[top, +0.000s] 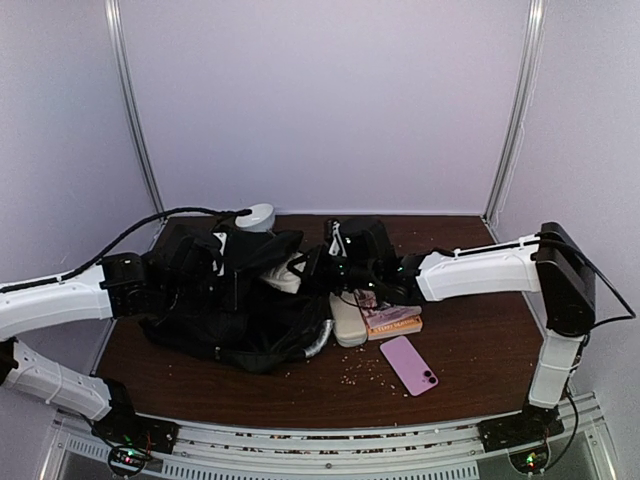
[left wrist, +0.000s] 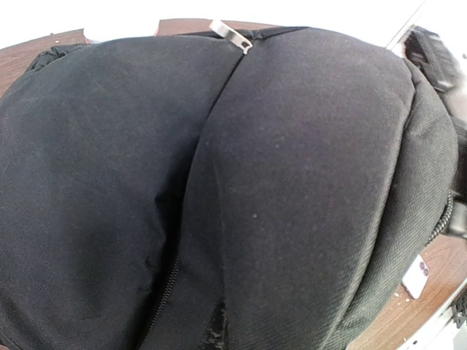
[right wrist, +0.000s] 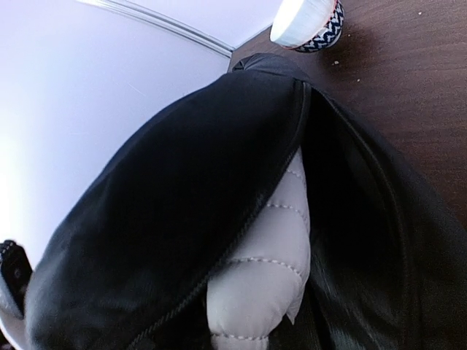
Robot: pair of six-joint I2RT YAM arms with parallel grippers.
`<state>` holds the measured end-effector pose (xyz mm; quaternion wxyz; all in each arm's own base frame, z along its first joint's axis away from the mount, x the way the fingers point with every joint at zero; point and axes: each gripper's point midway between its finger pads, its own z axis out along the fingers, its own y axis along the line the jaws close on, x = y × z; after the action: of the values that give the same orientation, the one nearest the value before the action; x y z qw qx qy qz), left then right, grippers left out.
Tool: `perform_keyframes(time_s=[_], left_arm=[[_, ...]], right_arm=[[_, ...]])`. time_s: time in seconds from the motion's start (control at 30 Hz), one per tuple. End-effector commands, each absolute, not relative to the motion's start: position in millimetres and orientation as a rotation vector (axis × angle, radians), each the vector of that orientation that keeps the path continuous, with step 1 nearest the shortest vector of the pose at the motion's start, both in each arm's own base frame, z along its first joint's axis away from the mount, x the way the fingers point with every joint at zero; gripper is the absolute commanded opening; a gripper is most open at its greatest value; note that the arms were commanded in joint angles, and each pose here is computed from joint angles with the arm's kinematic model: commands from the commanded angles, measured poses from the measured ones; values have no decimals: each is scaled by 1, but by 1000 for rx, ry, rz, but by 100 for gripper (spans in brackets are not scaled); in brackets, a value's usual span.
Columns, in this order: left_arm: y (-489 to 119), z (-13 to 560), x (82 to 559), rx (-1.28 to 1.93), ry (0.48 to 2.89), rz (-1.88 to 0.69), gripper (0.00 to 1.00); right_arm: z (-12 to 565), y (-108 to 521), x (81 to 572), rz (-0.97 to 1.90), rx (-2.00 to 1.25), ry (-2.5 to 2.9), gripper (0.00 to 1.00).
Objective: Pack the student bag
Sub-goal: Place the stationery in the student bag.
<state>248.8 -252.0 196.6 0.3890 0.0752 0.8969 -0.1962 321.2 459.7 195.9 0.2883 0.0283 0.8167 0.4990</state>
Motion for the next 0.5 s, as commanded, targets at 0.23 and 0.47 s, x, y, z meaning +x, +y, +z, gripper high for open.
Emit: perform_keyframes(time_s=[0.23, 0.47], left_arm=[[-287, 272, 238, 246, 2079, -802, 0], [-280, 265, 232, 235, 2100, -807, 0]], right_arm=[[187, 502, 368, 1455, 219, 2060, 14], [173, 482, 403, 1384, 415, 1986, 14]])
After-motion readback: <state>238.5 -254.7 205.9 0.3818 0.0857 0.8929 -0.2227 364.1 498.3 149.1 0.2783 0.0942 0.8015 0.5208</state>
